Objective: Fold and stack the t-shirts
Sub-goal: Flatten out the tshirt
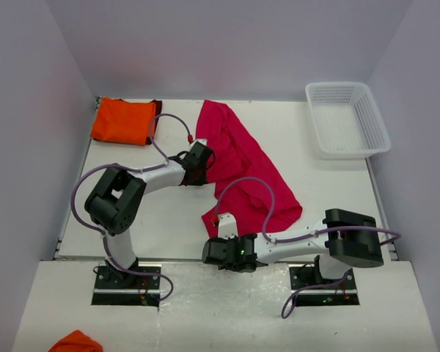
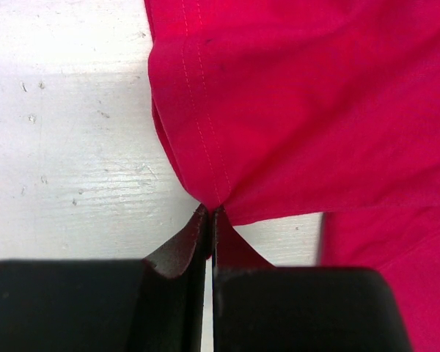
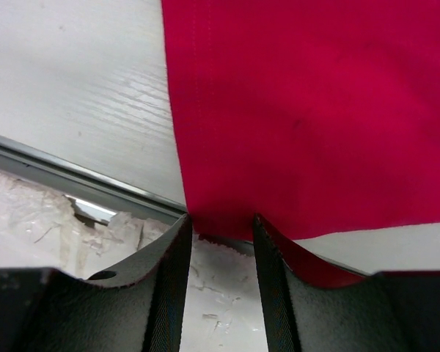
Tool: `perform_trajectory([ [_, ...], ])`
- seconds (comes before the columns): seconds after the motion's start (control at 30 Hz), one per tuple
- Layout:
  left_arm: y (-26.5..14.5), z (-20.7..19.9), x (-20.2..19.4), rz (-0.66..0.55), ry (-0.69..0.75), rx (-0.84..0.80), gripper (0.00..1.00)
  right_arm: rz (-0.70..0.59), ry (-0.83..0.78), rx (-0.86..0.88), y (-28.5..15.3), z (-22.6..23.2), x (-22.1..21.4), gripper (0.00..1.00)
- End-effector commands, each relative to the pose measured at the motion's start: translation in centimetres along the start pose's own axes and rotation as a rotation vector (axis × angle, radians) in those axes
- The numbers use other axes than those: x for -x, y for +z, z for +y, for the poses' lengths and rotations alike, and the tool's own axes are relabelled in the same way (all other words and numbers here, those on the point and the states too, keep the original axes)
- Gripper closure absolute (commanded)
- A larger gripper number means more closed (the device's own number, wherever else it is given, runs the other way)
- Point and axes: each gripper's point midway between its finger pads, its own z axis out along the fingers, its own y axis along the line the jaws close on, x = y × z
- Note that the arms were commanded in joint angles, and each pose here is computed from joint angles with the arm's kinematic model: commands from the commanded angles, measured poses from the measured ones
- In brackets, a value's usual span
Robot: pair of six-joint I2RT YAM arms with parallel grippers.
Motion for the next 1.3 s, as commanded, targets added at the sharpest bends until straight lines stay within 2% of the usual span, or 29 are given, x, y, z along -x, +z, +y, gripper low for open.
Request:
perform_trajectory([
  [0.0, -0.4, 0.6, -0.7, 0.021, 0.024, -0.001, 1.00, 0.010, 0.031, -0.011, 0.5, -0.3, -0.3, 0.60],
  [0.33, -1.0, 0.7, -0.3, 0.007, 0.014, -0.016, 1.00, 0.057, 0.040, -0.061, 2.0, -1.0, -1.9, 0.72],
  [0.63, -1.7, 0.9, 0.1, -0.010, -0.006, -0.039, 1.00, 0.108, 0.048, -0.092, 3.4, -1.8, -3.3, 0.75],
  [0.8, -1.9, 1.2, 0.2, -0.014, -0.012, -0.044, 1.00, 0.112, 0.102, -0.121, 3.7, -3.1, -3.2, 0.86],
  [0.9, -1.9, 1.1, 0.1, -0.014, -0.011, -0.047, 1.00, 0.094, 0.135, -0.138, 3.8, -4.2, -2.5, 0.91],
  [0.97, -1.8, 1.2, 0.1, -0.014, -0.014, -0.045, 1.00, 0.083, 0.164, -0.145, 3.7, -4.8, -1.6, 1.00],
  [1.17, -2.1, 1.1, 0.3, -0.025, -0.020, -0.054, 1.00, -0.005, 0.153, -0.151, 2.3, -6.0, 1.7, 1.00],
  [1.27, -2.7, 0.9, 0.8, -0.038, -0.029, -0.068, 1.00, -0.097, 0.131, -0.141, 0.3, -5.2, 5.9, 1.00],
])
